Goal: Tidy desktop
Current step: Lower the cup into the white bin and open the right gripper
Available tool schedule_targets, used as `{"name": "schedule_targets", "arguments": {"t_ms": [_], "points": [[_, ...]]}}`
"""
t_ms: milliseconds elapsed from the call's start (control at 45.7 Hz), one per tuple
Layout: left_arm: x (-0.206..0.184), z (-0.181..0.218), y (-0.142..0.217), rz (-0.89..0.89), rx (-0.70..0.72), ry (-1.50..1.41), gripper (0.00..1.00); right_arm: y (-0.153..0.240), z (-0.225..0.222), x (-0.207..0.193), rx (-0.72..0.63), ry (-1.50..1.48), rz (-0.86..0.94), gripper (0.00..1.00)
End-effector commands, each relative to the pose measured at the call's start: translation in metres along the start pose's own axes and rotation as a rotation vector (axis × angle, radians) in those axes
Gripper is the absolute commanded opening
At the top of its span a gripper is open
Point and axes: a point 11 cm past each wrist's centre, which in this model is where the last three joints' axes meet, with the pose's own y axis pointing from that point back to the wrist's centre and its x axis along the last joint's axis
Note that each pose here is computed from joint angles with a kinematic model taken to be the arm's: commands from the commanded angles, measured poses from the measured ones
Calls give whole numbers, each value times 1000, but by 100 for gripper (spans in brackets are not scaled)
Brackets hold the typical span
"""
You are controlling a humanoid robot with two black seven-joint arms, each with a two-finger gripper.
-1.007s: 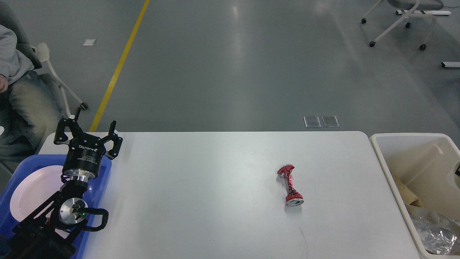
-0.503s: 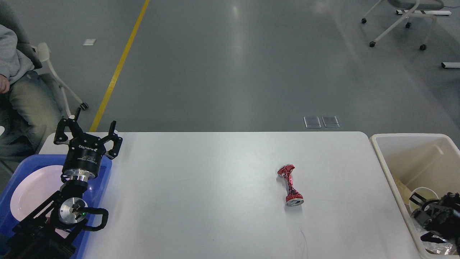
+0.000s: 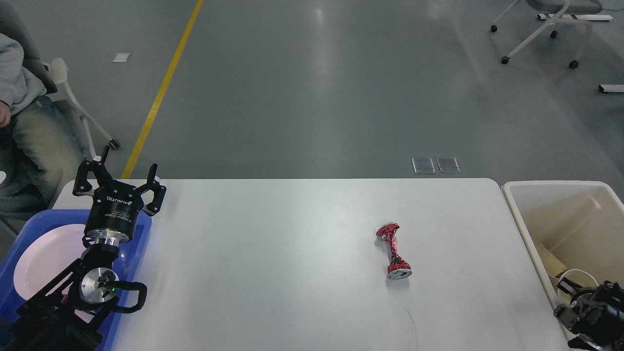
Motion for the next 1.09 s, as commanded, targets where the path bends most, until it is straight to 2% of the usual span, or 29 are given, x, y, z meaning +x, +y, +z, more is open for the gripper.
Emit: {"name": "schedule_targets", "arguments": {"t_ms": [0,66,88,569,700,853,1072], "points": [[0,0,0,0,0,0,96,-2,10,11,-17,-12,43,65],[0,0,0,0,0,0,96,-2,10,13,-16,-19,68,98],[0,0,0,0,0,0,96,-2,10,13,-16,-19,74,100],[0,0,0,0,0,0,96,3,-9,11,26,-2,31,100],[0,0,0,0,0,0,96,5,-3,44,35,34,28,100],[0,0,0,0,0,0,96,22,-27,80,104,164,-100,100],[0,0,0,0,0,0,96,80,-78,123,210,348,-370,100]]}}
